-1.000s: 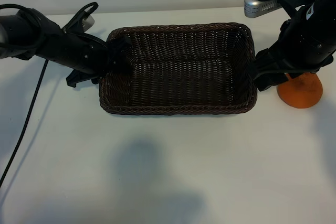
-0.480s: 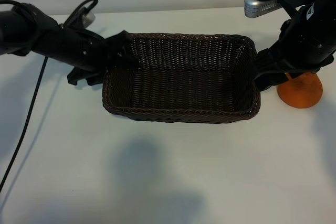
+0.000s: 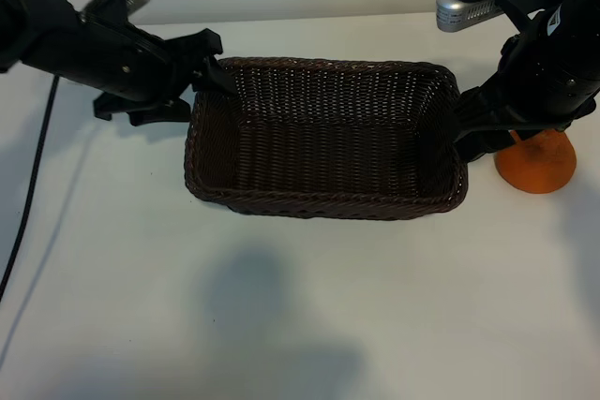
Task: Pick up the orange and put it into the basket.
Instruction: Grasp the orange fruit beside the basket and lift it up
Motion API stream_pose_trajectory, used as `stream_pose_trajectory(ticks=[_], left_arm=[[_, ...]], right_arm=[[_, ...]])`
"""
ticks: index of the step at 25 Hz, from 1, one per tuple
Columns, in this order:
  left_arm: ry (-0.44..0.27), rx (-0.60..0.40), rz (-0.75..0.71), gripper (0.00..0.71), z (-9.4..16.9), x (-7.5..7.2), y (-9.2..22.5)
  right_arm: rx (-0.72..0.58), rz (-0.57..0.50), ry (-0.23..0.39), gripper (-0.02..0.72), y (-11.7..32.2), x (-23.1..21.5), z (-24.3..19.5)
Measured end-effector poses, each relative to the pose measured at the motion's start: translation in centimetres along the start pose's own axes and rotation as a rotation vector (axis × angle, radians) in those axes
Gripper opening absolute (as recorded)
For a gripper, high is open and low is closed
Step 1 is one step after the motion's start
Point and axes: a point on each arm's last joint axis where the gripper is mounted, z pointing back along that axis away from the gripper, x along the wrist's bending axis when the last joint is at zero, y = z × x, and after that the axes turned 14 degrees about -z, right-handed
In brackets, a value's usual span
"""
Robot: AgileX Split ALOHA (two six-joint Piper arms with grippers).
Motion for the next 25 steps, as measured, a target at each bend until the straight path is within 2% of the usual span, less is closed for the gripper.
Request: stream_pose_trajectory(ticks=[8, 12, 18, 25], left_arm=[[-0.113, 0.013, -0.063, 0.64, 3.2, -0.4, 0.3], [-0.127, 0.049, -0.088, 0.627, 4.1, -0.8, 0.0], [-0.145, 0.05, -0.134, 0.605, 6.0, -1.7, -1.6], [-0.193, 0.091, -0.165, 0.596, 7.0, -1.8, -1.9]], right_arm=[[0.0, 0.0, 0.0, 0.595, 0.0, 0.0, 0.0], [0.0, 0.0, 0.0, 0.595, 0.0, 0.0, 0.0], [0.001, 0.0, 0.0, 0.595, 0.0, 0.0, 0.0], [0.001, 0.0, 0.0, 0.595, 0.0, 0.0, 0.0]])
